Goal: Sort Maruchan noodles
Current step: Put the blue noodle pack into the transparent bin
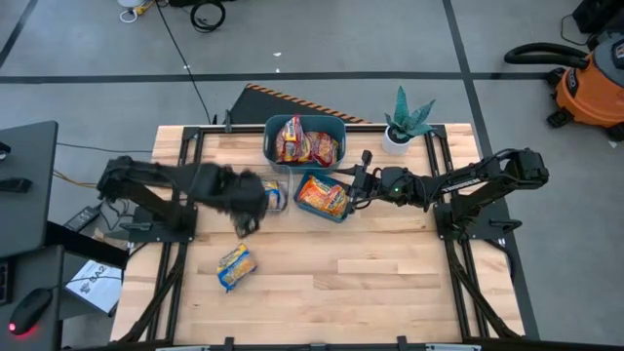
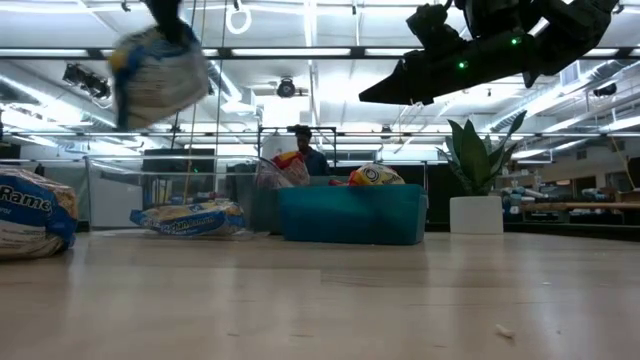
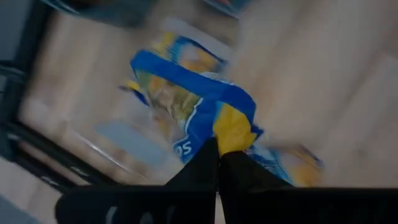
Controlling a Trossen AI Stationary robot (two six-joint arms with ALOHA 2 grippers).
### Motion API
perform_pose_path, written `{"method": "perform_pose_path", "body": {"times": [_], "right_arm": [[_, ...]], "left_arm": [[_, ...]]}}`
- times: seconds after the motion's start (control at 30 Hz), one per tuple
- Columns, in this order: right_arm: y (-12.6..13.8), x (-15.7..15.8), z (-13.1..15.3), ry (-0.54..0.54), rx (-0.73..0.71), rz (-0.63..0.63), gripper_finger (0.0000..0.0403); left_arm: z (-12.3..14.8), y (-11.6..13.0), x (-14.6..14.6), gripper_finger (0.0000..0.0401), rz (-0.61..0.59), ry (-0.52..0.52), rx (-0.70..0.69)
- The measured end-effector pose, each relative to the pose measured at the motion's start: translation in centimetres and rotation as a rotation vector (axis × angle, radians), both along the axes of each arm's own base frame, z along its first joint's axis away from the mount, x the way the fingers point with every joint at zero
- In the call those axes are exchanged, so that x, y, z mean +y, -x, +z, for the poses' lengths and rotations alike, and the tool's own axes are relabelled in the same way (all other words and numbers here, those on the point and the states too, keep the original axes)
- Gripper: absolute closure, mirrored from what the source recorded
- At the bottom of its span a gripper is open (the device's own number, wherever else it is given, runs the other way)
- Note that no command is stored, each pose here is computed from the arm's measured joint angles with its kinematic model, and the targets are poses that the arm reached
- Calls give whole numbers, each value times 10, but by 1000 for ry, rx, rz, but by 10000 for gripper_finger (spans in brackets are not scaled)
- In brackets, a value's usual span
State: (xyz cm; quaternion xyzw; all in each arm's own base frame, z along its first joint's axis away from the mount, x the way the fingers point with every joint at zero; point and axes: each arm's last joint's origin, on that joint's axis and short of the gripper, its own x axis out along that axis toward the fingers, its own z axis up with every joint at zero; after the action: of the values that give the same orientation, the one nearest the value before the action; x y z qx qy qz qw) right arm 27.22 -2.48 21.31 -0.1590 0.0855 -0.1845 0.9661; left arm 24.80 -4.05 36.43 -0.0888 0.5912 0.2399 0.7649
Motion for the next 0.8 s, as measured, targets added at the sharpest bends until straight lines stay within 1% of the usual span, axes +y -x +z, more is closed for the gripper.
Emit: {"method": "perform_pose_path", "body": {"times": [0.13,0.33,0.47,0.63,0.8], "right_arm": [[0,0,0,0,-1,0,289],[0,1,-1,-3,9,18,289],[0,1,0,-3,3,20,289],[0,1,0,-4,2,26,289],[0,1,0,-5,2,26,289]], "left_arm": [[-6,-4,36,395,22,-44,59],[-36,0,81,394,29,-53,240],[-53,7,102,393,21,-55,331],[-77,14,121,393,34,-23,385],[-100,23,139,393,109,3,406]]}}
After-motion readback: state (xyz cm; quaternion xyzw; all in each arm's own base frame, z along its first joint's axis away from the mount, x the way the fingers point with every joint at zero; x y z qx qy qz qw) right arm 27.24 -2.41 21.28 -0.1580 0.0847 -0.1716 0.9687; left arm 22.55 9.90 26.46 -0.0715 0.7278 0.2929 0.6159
